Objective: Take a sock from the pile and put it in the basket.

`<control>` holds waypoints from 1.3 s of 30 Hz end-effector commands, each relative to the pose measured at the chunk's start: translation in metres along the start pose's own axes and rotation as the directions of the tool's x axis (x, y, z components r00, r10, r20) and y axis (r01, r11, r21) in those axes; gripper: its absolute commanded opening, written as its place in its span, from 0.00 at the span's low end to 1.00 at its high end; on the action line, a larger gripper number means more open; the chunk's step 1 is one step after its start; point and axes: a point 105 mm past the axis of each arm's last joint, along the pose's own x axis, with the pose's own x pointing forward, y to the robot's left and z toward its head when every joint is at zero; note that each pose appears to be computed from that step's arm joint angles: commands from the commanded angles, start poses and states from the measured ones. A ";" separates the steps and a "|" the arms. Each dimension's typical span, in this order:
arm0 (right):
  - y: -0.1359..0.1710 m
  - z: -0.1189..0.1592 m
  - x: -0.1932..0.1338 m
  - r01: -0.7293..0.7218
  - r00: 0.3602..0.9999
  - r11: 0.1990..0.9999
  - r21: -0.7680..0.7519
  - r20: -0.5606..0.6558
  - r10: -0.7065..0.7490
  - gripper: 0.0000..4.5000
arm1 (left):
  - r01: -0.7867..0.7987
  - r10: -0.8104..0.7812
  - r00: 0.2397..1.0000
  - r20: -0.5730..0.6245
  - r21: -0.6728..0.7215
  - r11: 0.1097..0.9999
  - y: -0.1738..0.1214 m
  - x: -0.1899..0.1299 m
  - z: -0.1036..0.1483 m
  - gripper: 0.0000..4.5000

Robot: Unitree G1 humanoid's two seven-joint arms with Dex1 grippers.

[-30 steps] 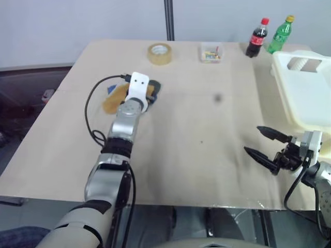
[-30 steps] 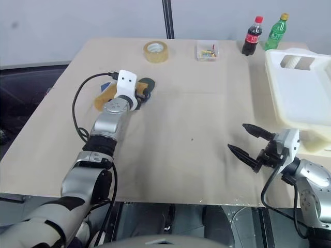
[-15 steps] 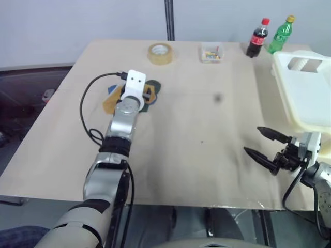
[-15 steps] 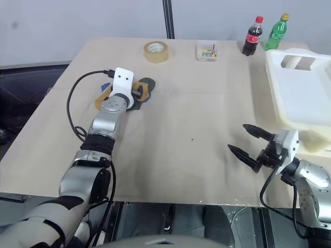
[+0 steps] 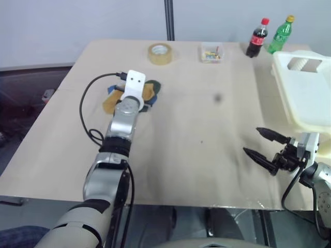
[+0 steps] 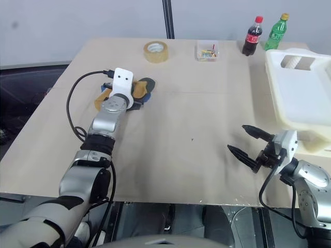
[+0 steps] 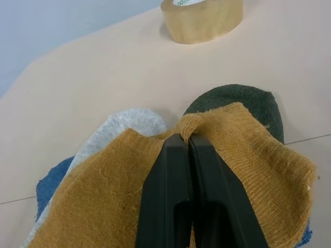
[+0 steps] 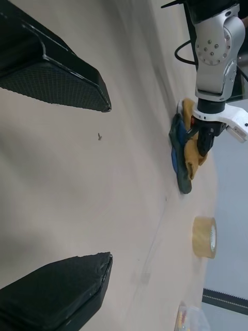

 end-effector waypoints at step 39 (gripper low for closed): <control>0.000 0.011 0.003 0.014 1.000 0.999 -0.043 0.025 -0.013 1.00 | -0.007 0.012 0.996 0.086 -0.052 0.999 0.004 -0.067 -0.004 0.65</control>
